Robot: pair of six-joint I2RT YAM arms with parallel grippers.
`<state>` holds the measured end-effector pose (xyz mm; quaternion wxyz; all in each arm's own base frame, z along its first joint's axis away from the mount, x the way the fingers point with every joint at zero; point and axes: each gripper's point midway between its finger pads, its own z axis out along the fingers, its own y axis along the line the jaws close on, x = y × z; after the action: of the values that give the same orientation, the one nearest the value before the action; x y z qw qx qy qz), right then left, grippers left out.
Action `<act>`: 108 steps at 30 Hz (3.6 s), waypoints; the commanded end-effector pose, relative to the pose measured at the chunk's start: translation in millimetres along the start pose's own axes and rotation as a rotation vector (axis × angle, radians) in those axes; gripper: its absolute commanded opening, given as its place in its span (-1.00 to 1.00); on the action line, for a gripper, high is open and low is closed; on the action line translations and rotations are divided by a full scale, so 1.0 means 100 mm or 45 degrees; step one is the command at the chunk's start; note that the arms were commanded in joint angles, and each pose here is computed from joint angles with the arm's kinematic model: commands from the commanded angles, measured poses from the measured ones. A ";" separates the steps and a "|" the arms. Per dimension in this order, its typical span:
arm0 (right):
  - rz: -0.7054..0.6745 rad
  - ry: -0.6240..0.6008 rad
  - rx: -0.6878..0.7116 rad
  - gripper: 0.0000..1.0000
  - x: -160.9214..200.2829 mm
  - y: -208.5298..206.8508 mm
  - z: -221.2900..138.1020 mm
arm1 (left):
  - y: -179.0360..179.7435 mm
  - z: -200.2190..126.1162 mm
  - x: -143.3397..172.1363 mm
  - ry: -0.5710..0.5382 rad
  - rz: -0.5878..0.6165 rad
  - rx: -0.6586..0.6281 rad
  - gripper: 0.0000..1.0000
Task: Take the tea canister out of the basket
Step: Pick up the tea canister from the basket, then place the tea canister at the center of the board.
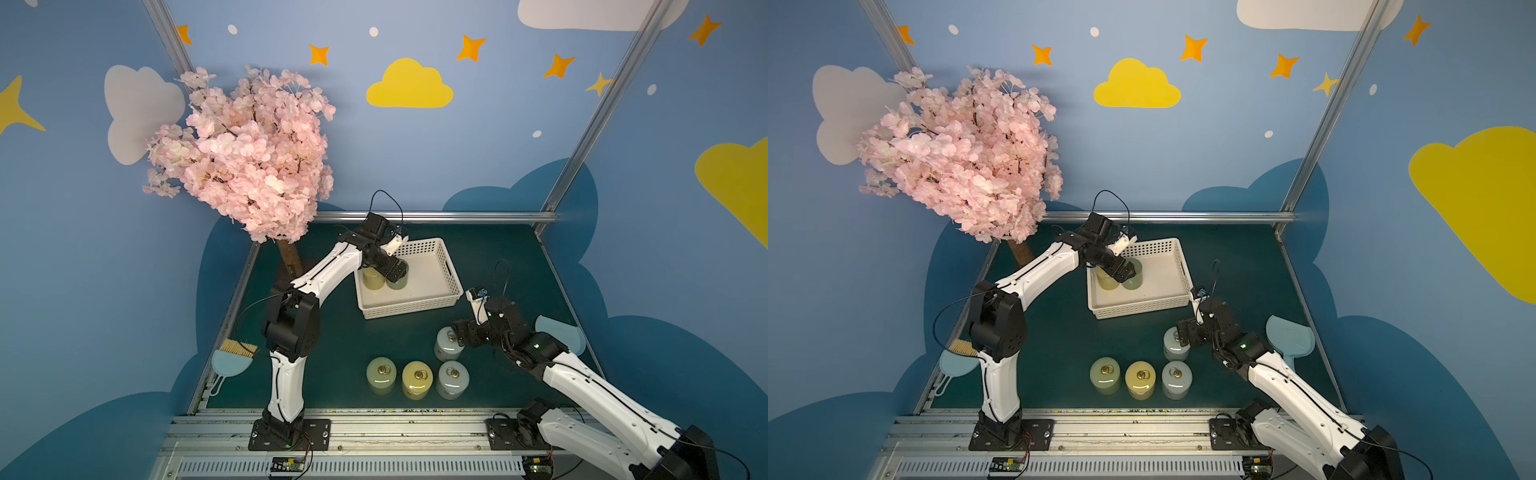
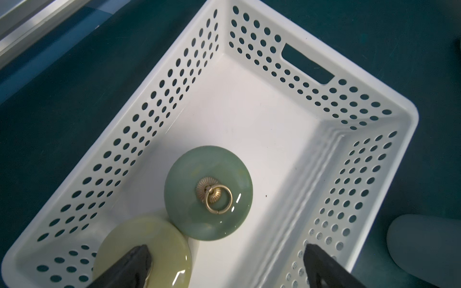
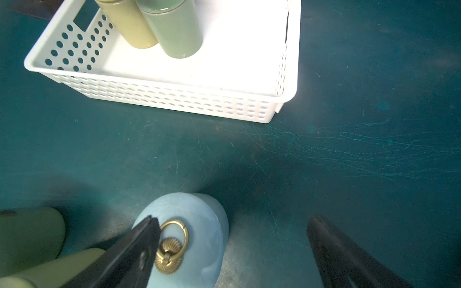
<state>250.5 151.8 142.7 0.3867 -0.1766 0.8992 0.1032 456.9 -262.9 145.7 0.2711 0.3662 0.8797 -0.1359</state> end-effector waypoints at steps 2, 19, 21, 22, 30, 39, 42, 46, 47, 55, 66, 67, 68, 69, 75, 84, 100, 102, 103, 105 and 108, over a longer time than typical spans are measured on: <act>-0.008 -0.013 0.007 0.96 -0.01 -0.02 0.02 | -0.02 0.14 0.04 0.089 0.082 0.044 1.00; -0.002 -0.009 0.009 0.96 0.00 -0.03 0.03 | 0.06 0.59 0.07 0.228 0.174 -0.031 1.00; 0.003 -0.010 0.010 0.96 0.00 -0.04 0.03 | 0.06 0.62 0.08 0.238 0.178 -0.038 1.00; 0.003 -0.011 0.009 0.96 0.00 -0.04 0.03 | 0.06 0.63 0.08 0.243 0.179 -0.038 1.00; 0.004 -0.008 0.009 0.96 0.01 -0.04 0.03 | 0.06 0.69 0.11 0.276 0.168 -0.037 0.94; 0.008 -0.008 0.007 0.97 0.01 -0.04 0.03 | 0.07 0.69 0.14 0.291 0.163 -0.037 0.76; 0.008 -0.009 0.007 0.96 0.01 -0.04 0.03 | 0.06 0.69 0.13 0.289 0.163 -0.031 0.64; 0.010 -0.008 0.009 0.97 0.01 -0.05 0.04 | 0.05 0.70 0.13 0.285 0.161 -0.021 0.44; 0.011 -0.009 0.007 0.96 0.00 -0.05 0.04 | 0.05 0.70 0.12 0.283 0.161 -0.019 0.39; 0.014 -0.013 0.012 0.96 0.00 -0.06 0.03 | 0.02 0.63 0.00 0.246 0.153 -0.006 0.19; 0.019 -0.017 0.009 0.96 0.00 -0.05 0.02 | -0.02 0.40 -0.26 0.187 0.181 -0.056 0.09; 0.021 -0.017 0.010 0.96 0.00 -0.06 0.02 | -0.03 0.37 -0.27 0.183 0.183 -0.057 0.09; 0.020 -0.017 0.009 0.96 0.00 -0.06 0.02 | -0.04 0.35 -0.29 0.179 0.184 -0.058 0.09; 0.021 -0.018 0.010 0.96 0.00 -0.06 0.02 | -0.06 0.33 -0.31 0.174 0.186 -0.055 0.08; 0.020 -0.020 0.012 0.96 -0.01 -0.06 0.01 | -0.14 0.15 -0.40 0.148 0.176 -0.047 0.07; 0.027 -0.029 0.023 0.97 -0.02 -0.08 0.00 | -0.29 -0.16 -0.48 0.123 0.163 -0.068 0.05; 0.050 -0.054 0.036 0.96 -0.03 -0.11 -0.03 | -0.63 -0.55 -0.38 0.105 0.109 -0.096 0.04; 0.050 -0.056 0.038 0.96 -0.03 -0.12 -0.04 | -0.67 -0.60 -0.34 0.108 0.106 -0.108 0.04; 0.052 -0.056 0.040 0.96 -0.02 -0.12 -0.04 | -0.69 -0.63 -0.32 0.106 0.105 -0.111 0.04; 0.053 -0.059 0.041 0.96 -0.03 -0.12 -0.04 | -0.74 -0.70 -0.29 0.090 0.104 -0.117 0.04; 0.055 -0.060 0.047 0.97 -0.03 -0.13 -0.04 | -0.82 -0.78 -0.25 0.061 0.106 -0.125 0.04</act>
<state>252.9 142.7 143.8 0.3966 -0.1593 0.8985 0.1001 381.7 -293.0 184.2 0.2036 0.4067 0.8887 -0.0585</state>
